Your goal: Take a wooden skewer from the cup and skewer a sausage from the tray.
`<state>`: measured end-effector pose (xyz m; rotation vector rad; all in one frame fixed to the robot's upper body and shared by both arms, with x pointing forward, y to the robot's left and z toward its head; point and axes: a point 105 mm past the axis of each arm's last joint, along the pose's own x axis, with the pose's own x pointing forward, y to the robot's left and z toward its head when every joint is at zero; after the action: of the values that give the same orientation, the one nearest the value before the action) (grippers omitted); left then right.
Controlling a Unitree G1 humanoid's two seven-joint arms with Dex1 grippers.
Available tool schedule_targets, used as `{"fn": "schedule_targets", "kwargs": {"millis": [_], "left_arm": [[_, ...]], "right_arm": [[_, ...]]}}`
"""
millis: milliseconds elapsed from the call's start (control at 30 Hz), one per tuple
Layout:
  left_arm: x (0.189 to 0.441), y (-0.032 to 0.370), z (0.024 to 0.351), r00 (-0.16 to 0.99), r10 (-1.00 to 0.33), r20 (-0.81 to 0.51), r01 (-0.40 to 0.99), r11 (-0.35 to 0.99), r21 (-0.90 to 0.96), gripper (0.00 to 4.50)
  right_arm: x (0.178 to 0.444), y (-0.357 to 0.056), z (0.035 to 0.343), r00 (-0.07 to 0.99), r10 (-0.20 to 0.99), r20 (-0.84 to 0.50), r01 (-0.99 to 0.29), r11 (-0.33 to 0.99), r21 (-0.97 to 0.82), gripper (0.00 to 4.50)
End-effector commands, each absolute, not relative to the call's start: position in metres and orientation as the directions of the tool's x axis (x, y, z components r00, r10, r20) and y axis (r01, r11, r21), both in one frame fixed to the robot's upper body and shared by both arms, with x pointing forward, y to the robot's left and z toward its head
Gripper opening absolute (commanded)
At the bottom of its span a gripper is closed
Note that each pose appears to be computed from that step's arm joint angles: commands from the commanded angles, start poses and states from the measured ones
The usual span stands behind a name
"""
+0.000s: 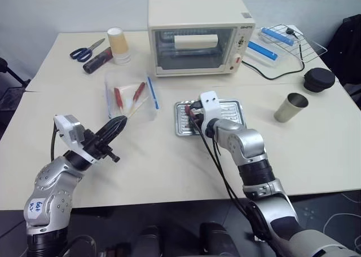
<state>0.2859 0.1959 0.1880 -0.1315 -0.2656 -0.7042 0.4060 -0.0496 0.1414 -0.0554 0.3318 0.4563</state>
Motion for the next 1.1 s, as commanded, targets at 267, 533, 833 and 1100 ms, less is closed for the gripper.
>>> {"fn": "schedule_targets", "kwargs": {"millis": [267,533,833,1100], "left_arm": [[0.285,0.192,0.195,0.699,-0.655,0.288,0.685,0.729,-0.005,0.0],[0.279,0.178,0.185,0.551,-0.823,0.138,0.82,0.564,0.093,0.0],[0.261,0.153,0.17,0.266,-0.964,-0.025,0.956,0.26,0.138,0.0],[0.251,0.145,0.166,0.141,-0.987,-0.079,0.983,0.129,0.134,0.0]], "right_arm": [[0.401,-0.051,0.167,0.825,0.514,-0.234,-0.534,0.845,-0.03,0.91],[0.336,-0.076,0.213,0.446,0.876,-0.186,-0.854,0.354,-0.381,0.91],[0.273,-0.104,0.19,0.107,0.87,-0.482,-0.934,-0.079,-0.349,0.91],[0.265,-0.102,0.19,0.087,0.866,-0.492,-0.937,-0.097,-0.337,0.91]]}}
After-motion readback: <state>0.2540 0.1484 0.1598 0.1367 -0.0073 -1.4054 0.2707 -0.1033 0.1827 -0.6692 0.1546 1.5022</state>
